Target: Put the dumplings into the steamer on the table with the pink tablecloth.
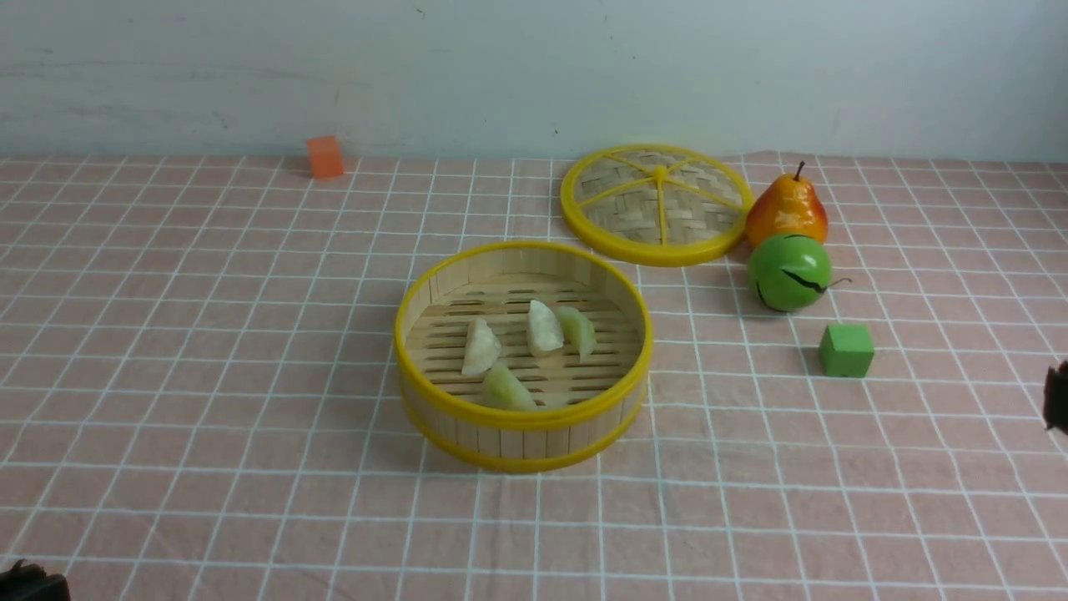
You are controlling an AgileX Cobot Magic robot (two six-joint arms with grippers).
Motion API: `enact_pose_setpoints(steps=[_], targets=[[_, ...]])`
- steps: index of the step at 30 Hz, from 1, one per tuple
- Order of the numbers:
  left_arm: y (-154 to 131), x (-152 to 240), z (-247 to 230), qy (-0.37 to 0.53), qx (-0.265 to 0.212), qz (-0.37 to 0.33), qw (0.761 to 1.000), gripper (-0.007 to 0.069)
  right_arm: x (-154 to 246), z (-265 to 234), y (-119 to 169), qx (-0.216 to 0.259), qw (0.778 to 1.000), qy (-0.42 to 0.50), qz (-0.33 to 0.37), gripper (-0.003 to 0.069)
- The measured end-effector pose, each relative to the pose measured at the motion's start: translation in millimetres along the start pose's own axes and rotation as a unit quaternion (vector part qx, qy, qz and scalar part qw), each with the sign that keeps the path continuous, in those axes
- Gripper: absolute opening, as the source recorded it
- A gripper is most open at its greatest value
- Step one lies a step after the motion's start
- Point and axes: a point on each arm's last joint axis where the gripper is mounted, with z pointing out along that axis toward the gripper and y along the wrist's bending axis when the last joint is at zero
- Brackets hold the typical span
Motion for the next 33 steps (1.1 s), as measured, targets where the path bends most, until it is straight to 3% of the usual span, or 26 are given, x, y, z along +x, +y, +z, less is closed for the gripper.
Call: enact_pose_setpoints(steps=[3,6,13,19,33], targets=[[0.0,0.0,0.0,0.0,0.0,0.0,1.0,0.009,32.1,-0.7,-9.5,0.045,0.998,-0.022,0.023,-0.0022],[0.0,0.0,0.0,0.0,0.0,0.0,1.0,0.0091,76.7,-8.9,-21.7,0.124,0.99,-0.044,0.052,-0.0022],[0.0,0.2,0.0,0.001,0.0,0.0,1.0,0.0092,140.6,-21.2,-33.7,0.261,0.958,-0.05,0.105,-0.0022],[0.1,0.4,-0.1,0.002,0.0,0.0,1.0,0.0098,160.6,-21.3,-35.1,0.287,0.951,-0.01,0.116,-0.0022],[0.1,1.3,-0.1,0.007,-0.001,0.0,1.0,0.0109,162.0,-21.9,-33.9,0.284,0.95,0.008,0.128,-0.002]])
